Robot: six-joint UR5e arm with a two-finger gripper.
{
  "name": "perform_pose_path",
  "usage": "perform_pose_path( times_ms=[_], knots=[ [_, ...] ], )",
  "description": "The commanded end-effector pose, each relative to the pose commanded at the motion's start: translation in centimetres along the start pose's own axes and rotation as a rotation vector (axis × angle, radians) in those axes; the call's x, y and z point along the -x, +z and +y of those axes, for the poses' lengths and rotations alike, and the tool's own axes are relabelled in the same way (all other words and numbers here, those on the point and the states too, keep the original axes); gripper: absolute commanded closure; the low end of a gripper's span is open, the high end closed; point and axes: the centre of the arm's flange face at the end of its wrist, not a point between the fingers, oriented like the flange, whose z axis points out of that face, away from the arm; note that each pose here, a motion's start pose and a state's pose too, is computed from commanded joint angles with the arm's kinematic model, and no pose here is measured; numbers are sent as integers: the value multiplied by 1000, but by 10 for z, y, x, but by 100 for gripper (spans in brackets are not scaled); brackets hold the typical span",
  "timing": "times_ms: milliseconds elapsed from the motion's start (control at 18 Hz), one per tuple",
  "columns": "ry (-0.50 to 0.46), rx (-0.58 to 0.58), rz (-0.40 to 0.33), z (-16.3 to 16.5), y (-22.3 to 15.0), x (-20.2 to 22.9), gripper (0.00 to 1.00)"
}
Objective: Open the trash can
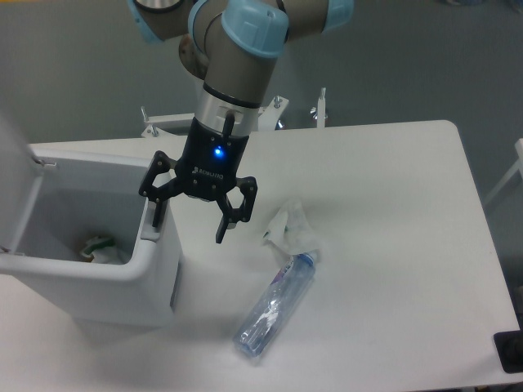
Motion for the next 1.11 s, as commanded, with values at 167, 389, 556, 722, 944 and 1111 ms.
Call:
perform_pose_path(
  times_ms=[167, 389, 556, 722, 944, 1111],
  knots=[
    [-6, -15, -14, -5, -8, 8, 0],
    [-43, -74, -89, -13, -47, 65, 0],
    [-12, -83, -133, -9, -61, 106, 0],
    [72, -49, -161, 3, -52, 167, 0],
    [181, 34, -205, 31, -38, 240, 0],
    [275, 183, -303, 41, -17, 282, 0]
  ],
)
